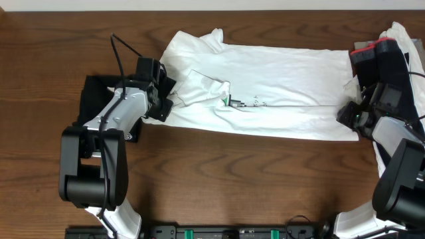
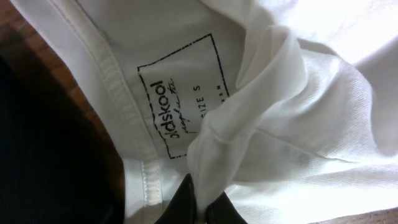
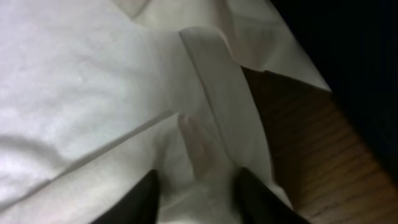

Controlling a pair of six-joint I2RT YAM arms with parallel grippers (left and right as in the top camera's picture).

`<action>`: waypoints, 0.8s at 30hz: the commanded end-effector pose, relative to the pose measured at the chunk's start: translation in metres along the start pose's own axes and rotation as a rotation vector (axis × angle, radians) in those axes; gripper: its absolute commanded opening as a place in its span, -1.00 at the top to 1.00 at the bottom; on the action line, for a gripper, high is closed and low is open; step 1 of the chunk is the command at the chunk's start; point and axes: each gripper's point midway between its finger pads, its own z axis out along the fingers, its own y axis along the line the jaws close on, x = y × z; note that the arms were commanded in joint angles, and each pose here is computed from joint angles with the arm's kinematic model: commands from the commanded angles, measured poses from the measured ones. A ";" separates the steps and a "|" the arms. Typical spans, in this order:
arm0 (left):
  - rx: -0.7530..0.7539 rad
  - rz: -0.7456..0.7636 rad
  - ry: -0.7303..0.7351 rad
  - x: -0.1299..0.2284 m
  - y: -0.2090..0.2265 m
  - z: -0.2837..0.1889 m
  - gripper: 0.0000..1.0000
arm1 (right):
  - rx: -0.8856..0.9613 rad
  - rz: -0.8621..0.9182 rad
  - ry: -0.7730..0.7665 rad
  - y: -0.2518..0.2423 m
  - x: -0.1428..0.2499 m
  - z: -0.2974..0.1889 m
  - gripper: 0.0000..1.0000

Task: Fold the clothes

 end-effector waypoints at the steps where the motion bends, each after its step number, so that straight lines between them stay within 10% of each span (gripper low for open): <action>1: -0.007 -0.003 0.016 0.003 0.001 0.003 0.88 | -0.002 0.005 0.022 -0.001 0.003 0.004 0.37; 6: -0.007 -0.003 0.016 0.003 0.001 0.003 0.88 | 0.002 0.025 0.017 -0.004 0.002 0.002 0.97; 24: -0.007 -0.003 0.016 0.003 0.002 0.003 0.88 | 0.019 0.146 -0.043 -0.045 -0.018 -0.018 0.85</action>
